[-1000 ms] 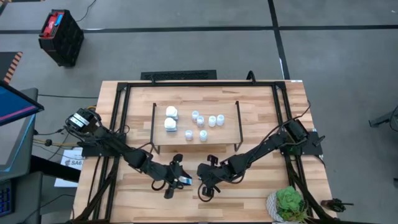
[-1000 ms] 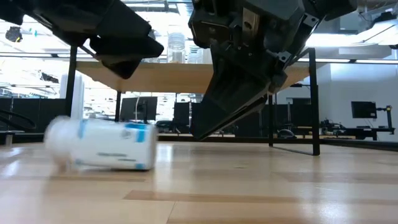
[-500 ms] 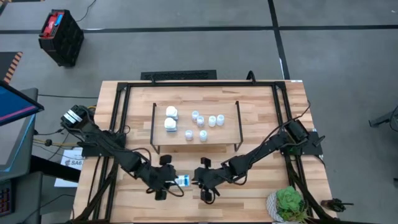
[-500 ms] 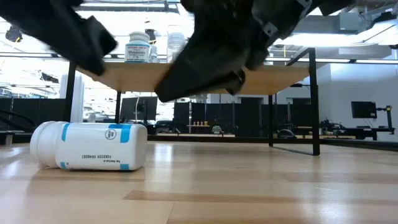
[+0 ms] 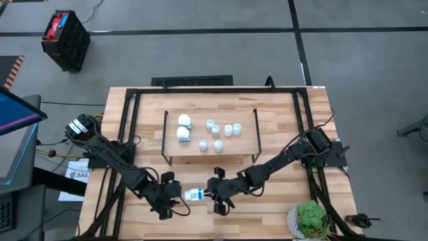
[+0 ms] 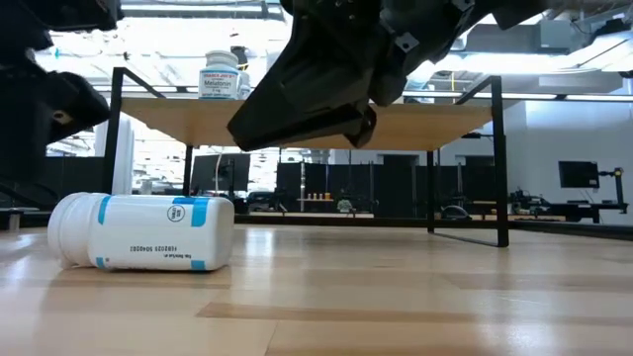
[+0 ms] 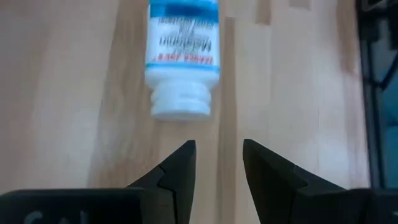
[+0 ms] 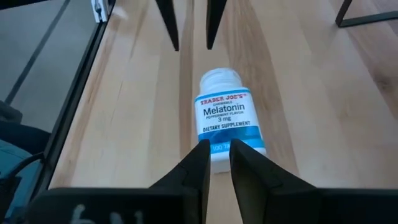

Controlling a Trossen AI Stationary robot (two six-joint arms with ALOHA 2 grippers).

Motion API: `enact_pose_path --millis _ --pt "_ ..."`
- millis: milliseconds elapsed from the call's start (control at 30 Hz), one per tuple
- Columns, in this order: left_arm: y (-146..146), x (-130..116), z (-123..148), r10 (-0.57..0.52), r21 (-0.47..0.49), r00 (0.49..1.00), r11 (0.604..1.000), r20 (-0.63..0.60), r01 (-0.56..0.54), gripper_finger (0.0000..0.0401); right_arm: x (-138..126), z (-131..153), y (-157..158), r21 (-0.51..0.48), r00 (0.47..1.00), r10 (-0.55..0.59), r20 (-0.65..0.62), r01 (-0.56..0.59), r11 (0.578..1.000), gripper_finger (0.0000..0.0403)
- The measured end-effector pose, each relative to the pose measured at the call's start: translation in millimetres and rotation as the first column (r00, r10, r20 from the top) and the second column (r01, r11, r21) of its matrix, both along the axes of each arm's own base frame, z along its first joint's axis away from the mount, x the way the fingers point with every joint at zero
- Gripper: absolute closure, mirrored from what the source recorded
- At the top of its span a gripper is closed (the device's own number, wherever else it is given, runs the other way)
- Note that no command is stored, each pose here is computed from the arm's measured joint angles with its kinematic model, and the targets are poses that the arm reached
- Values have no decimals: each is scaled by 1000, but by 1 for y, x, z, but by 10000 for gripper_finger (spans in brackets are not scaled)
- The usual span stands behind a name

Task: Pick and place medicine bottles onto shelf by color
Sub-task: Put the white blue pill bottle on the shelf

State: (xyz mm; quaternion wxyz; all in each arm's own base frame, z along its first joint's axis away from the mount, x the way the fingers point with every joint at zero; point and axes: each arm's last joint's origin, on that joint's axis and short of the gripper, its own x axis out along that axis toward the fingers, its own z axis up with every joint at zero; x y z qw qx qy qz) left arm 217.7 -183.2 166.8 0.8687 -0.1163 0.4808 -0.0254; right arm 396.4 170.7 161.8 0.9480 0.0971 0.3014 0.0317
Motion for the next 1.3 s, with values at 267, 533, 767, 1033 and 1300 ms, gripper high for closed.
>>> enact_pose_path --millis 267,533,767,1033,1300 --pt "-2 10 -24 3 79 1000 997 -18 -2 282 2 3 1 -5 998 43 36 -42 999 317" --pt "-5 15 -24 -2 101 998 995 61 -4 282 1 1 1 -21 999 46 13 -46 999 317" --pt "-1 28 -18 -28 91 989 996 146 15 282 -2 -2 0 -30 999 41 -29 -42 999 317" --pt "2 30 -19 -30 51 993 998 117 24 282 -6 -8 -2 -36 995 21 -100 -25 999 317" --pt "0 29 -21 -27 -31 998 999 64 29 282 -5 -8 -2 -40 995 21 -97 -25 999 317"
